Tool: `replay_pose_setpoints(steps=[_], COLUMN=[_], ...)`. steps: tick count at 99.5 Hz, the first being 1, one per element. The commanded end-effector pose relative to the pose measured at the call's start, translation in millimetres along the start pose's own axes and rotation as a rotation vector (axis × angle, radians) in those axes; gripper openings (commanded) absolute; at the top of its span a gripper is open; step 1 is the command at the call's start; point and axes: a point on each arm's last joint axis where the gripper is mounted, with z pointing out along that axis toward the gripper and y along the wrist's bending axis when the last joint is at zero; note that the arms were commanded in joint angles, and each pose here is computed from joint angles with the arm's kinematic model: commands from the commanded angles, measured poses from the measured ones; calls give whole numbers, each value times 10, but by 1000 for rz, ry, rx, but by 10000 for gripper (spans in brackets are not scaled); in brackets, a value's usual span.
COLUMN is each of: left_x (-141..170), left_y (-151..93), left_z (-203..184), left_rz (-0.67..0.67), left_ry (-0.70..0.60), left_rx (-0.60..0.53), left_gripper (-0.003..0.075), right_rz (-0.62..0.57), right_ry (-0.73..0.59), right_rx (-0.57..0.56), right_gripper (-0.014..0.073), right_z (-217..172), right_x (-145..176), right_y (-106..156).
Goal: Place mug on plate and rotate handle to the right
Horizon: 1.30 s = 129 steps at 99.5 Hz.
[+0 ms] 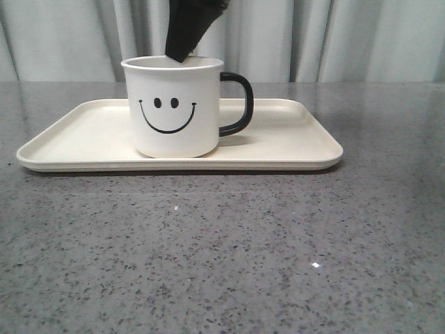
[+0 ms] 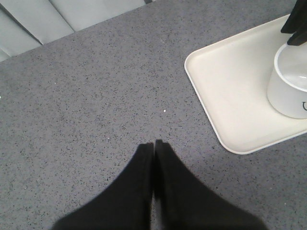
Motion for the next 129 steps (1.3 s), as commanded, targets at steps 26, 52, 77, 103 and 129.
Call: replay_pose_setpoints(steps=[26,52,77,103,129], left_x=[-39,-39,-39,-41,-45], left_y=[31,31,31,31,30], left_z=[-61,-61,-61,-61,-62], left_rz=[-16,-16,-16,-16,-16], left_ry=[-38,-38,-38,-40,-45], left_rx=[-10,-10,-10,-10,-9], left_gripper=[-20,-20,-20,-20,-20], right_rz=[-13,93,220,314,429], right_ry=[-138,-342,-562,-594,-659], right_rx=[74,221,356,563,787], right_gripper=[176,172,172,144,-2], right_z=[-877,-1628,-2724,-3591,-3996], right_x=[-275,-365,-89,329,627], right_y=[173,254,436,855,1276])
